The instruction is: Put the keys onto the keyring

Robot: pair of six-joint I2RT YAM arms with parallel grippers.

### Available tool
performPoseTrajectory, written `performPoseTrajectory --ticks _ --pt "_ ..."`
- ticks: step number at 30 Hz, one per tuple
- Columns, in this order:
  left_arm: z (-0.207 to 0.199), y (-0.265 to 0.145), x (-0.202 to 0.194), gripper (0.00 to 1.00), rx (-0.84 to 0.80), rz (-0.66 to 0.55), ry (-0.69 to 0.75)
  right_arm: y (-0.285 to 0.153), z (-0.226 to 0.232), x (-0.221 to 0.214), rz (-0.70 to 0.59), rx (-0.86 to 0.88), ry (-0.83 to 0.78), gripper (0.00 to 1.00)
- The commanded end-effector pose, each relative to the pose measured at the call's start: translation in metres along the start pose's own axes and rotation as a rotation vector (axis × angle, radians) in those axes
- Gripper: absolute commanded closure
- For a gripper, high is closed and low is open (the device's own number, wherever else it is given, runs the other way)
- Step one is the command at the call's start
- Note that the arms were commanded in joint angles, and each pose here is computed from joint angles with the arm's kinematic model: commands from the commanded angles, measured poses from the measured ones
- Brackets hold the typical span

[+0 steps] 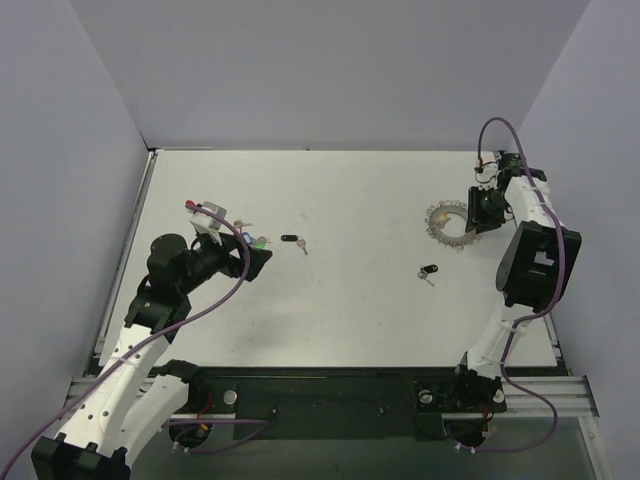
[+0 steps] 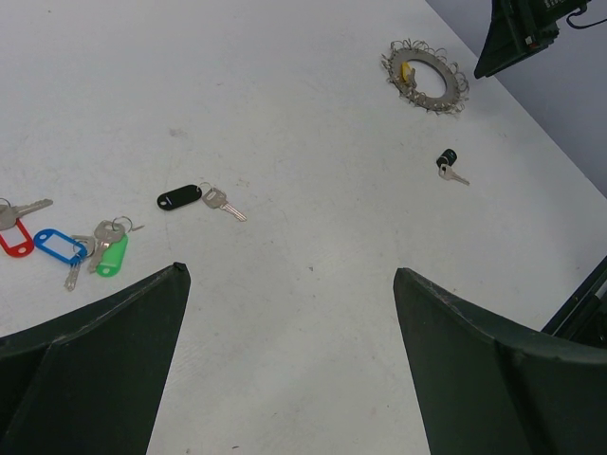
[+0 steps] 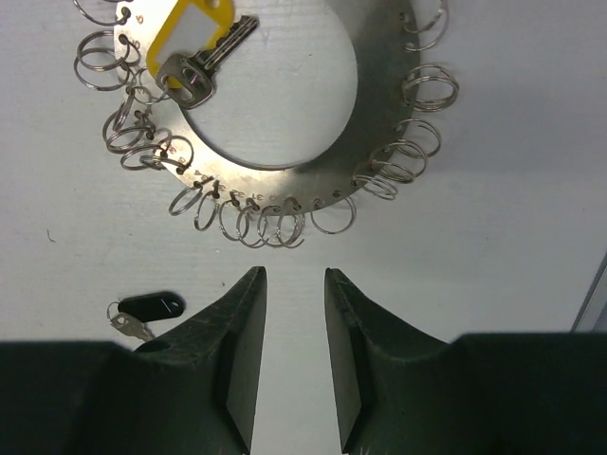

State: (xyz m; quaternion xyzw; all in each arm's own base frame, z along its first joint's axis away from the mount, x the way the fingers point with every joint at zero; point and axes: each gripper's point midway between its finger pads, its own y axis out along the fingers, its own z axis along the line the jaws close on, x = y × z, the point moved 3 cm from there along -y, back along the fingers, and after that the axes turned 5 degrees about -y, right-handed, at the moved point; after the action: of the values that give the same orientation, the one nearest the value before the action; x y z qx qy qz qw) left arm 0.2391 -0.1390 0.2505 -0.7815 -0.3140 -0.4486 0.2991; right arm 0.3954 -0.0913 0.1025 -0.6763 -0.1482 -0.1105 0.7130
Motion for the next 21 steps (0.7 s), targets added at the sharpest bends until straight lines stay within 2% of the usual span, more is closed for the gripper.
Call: performPoseTrajectory --ticks 1,4,9,13,15,17,21 --pt "-0.008 -0.002 0.023 0.00 -0.020 -0.056 0.042 0.000 -0.006 -0.007 0.084 -0.049 -0.030 0.73" --pt "-0.009 -0.002 0.022 0.00 -0.023 -0.057 0.043 -0.001 -0.017 -0.005 0.089 -0.066 -0.013 0.73" --pt "-0.008 -0.001 0.022 0.00 -0.019 -0.055 0.043 0.002 -0.023 -0.010 0.153 -0.057 -0.122 0.74" --pt "-0.008 -0.001 0.022 0.00 -0.022 -0.054 0.043 0.002 -0.032 -0.009 0.171 -0.058 -0.130 0.76" --pt "-0.008 -0.001 0.022 0.00 -0.022 -0.054 0.043 0.004 -0.026 -0.010 0.173 -0.005 -0.147 0.76" --pt "-0.008 -0.001 0.022 0.00 -0.022 -0.053 0.042 0.003 -0.017 -0.014 0.179 0.054 -0.193 0.76" --pt "-0.007 -0.001 0.021 0.00 -0.020 -0.052 0.042 0.004 -0.021 -0.020 0.226 0.045 -0.306 0.76"
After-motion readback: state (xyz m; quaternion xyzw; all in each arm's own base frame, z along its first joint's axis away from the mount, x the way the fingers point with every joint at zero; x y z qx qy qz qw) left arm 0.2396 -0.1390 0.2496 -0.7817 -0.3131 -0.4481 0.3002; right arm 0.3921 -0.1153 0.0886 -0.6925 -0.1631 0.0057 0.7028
